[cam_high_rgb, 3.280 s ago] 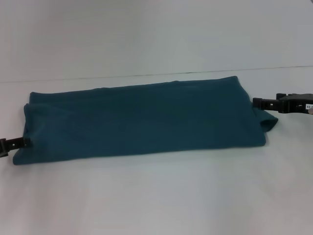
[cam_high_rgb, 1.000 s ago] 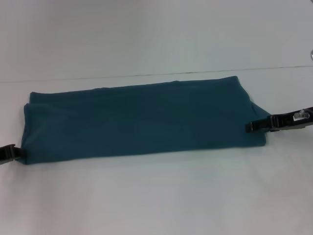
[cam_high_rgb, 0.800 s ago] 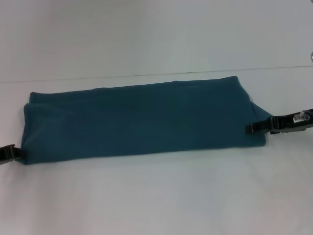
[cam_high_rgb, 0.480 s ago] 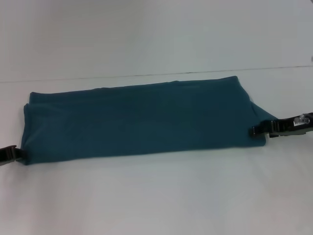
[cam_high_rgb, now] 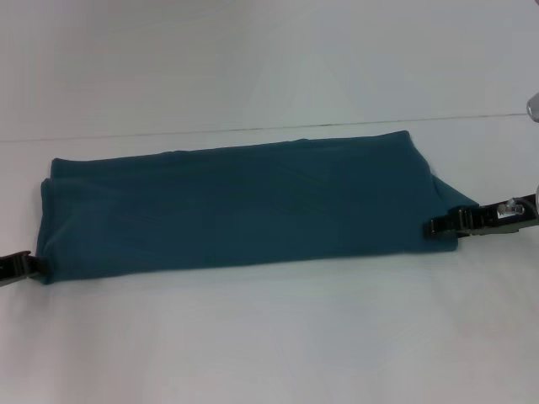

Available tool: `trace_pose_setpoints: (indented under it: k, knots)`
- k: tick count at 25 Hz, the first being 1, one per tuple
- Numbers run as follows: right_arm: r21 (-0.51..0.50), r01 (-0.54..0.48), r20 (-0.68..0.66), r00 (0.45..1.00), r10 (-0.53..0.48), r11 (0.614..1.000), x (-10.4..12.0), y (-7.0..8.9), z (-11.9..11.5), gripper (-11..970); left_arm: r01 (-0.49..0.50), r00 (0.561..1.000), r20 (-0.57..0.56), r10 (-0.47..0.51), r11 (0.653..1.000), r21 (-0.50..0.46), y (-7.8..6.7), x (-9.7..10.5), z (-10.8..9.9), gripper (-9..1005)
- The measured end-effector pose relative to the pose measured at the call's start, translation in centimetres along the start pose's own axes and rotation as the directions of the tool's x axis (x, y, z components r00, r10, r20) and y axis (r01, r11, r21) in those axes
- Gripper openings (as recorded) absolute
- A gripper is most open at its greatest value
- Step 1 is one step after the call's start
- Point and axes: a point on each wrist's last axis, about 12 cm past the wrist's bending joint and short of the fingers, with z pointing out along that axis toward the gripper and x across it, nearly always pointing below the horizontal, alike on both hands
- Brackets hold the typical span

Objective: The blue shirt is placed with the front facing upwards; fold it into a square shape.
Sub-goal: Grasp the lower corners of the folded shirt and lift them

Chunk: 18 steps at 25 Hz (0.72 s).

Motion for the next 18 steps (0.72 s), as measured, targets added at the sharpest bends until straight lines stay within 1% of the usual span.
trace_pose_setpoints:
  k: [4,10,15,18]
  knots:
    - [0.003,0.011,-0.004,1.0,-0.011,1.0,-0.02,0.05,0.04,714,-0.002,1.0,-0.002,0.002,1.0,0.001,-0.07,0.05,0.06,26]
    - [0.006,0.021,-0.013,1.0,-0.021,1.0,0.15,0.15,0.2,487,-0.004,1.0,0.001,0.004,1.0,0.0,-0.1,-0.02,0.03,27]
    - [0.01,0.015,-0.012,1.0,-0.014,1.0,0.33,-0.03,0.19,247,-0.008,1.0,0.001,0.008,1.0,0.002,-0.14,-0.05,0.02,27]
    - [0.012,0.016,-0.012,1.0,-0.015,1.0,0.43,-0.14,0.11,145,-0.016,1.0,0.003,0.016,1.0,0.007,-0.21,-0.07,0.01,28]
